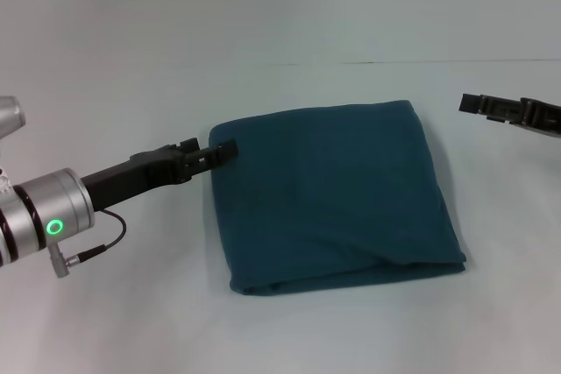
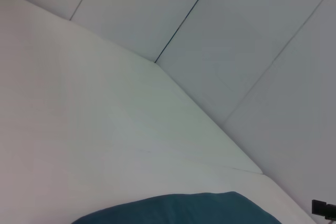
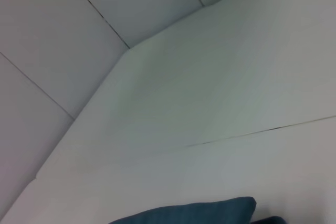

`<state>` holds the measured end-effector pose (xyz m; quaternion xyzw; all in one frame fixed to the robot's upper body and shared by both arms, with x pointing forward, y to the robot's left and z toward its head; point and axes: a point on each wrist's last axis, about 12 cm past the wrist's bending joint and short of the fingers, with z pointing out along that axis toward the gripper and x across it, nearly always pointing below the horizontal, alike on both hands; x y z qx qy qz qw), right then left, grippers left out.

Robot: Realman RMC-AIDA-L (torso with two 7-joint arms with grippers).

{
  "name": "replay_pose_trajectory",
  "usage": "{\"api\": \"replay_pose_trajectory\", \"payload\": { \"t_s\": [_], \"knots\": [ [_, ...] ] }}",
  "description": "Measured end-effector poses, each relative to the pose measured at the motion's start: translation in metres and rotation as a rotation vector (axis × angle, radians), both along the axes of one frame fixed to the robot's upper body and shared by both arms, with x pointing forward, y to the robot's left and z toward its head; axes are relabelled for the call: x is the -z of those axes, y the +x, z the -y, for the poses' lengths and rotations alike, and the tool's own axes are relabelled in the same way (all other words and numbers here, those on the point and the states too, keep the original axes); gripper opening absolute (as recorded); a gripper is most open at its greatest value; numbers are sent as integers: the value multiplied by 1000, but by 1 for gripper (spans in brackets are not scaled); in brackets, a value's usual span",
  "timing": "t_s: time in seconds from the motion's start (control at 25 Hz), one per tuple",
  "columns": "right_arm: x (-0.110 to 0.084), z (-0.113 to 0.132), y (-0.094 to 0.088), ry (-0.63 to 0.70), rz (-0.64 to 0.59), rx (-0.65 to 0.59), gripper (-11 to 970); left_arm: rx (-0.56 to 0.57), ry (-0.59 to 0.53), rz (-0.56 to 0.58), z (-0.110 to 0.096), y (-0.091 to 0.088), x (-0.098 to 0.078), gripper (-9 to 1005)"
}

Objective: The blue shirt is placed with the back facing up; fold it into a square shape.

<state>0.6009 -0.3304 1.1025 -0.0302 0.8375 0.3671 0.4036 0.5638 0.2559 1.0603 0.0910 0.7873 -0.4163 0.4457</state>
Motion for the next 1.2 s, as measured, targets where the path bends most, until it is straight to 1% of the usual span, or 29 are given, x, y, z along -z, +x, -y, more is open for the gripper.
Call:
{"api": "replay_pose_trajectory", "payload": {
  "t_s": [0.2,0.36,0.48,0.68,0.84,0.96,1.12,1.2],
  "knots": [
    [1,-7,4,-26,1,-14,757,5,-5,3,0,-1,-1,899],
    [4,-26,11,-57,15,-43,734,14,-7,7,0,-2,-1,898],
    [10,-51,18,-110,39,-103,648,34,-8,14,2,-3,-2,898],
    [19,-85,26,-186,57,-172,506,51,-9,20,2,-5,-2,897],
    [24,-105,31,-268,65,-197,341,64,-16,22,3,-8,-1,896],
    [27,-113,35,-321,77,-194,212,78,-28,22,3,-11,-1,895],
    [27,-116,39,-352,90,-177,29,95,-37,25,2,-16,0,894],
    [26,-116,41,-364,96,-162,19,98,-40,26,1,-18,0,893]
  ]
}}
